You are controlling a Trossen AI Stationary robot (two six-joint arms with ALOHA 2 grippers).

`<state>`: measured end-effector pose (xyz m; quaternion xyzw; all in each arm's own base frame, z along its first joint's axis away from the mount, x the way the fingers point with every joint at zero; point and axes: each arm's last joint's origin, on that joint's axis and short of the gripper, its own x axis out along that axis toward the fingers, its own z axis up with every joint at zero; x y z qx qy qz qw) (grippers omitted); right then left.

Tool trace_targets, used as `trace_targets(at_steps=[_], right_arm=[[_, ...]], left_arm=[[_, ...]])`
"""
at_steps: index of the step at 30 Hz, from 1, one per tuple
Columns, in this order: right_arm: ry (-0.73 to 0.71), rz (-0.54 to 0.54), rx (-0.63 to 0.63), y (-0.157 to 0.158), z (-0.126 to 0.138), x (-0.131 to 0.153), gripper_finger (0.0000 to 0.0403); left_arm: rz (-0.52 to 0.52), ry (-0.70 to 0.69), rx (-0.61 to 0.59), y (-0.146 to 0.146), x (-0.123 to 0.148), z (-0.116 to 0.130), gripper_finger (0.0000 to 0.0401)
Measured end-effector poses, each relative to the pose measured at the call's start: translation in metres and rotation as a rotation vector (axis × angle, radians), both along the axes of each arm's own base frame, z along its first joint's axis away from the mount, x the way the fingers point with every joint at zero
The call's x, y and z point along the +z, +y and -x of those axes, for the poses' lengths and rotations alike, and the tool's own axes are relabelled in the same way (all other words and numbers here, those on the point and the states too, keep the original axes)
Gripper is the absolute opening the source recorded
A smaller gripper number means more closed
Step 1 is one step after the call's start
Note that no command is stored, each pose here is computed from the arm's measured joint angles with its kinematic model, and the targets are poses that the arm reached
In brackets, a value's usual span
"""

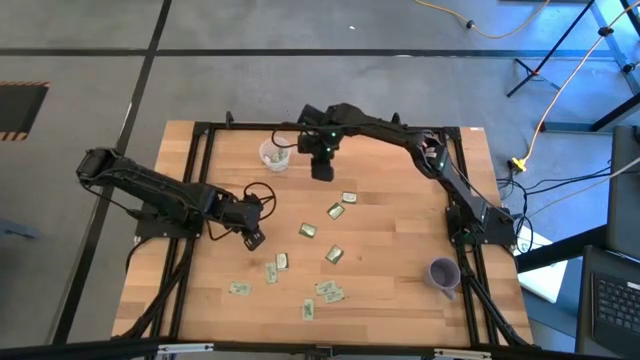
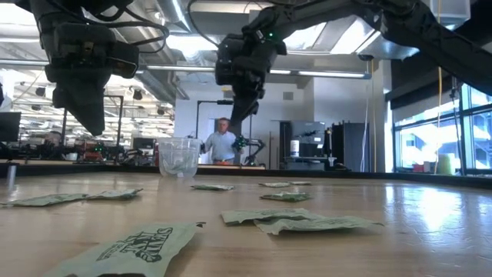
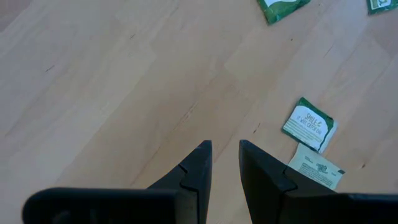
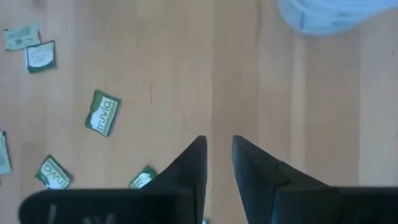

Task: Pick and place items into bin
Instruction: Put the truvia packet into the transparent bin

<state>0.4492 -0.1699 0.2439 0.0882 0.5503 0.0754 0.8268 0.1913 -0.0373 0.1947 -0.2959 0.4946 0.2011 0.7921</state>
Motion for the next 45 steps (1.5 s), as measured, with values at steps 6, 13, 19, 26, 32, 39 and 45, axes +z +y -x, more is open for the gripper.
trace_targets(at_steps=[6,13,19,26,32,39,45], right_arm=[[0.117,0.077,-0.057,0.006,0.007,0.002,0.0081],[0.017,0.107,-0.094,0.015,0.013,0.033,0.0081],[-0.076,0.107,-0.186,0.024,0.038,0.019,0.0081],[-0.179,0.208,-0.268,0.044,0.091,-0.003,0.0081],[-0.088,0.2,-0.212,0.06,0.12,-0.048,0.0081],[-0.104,0.147,-0.136,0.073,0.135,-0.087,0.0081],[-0.233,0.181,-0.133,0.074,0.133,-0.096,0.0081]], left_arm=[[0.0,0.0,0.0,0.0,0.0,0.0,0.0074],[-0.038,-0.004,0.017,0.001,0.0,0.0,0.0074],[-0.044,-0.004,0.02,0.001,0.0,0.0,0.0074],[-0.077,-0.004,-0.028,0.002,0.0,0.0,0.0074],[-0.122,-0.014,-0.021,0.003,0.0,0.0,0.0074],[-0.179,-0.023,0.006,0.005,0.001,-0.001,0.0074],[-0.194,-0.026,0.015,0.006,0.001,-0.001,0.0074]])
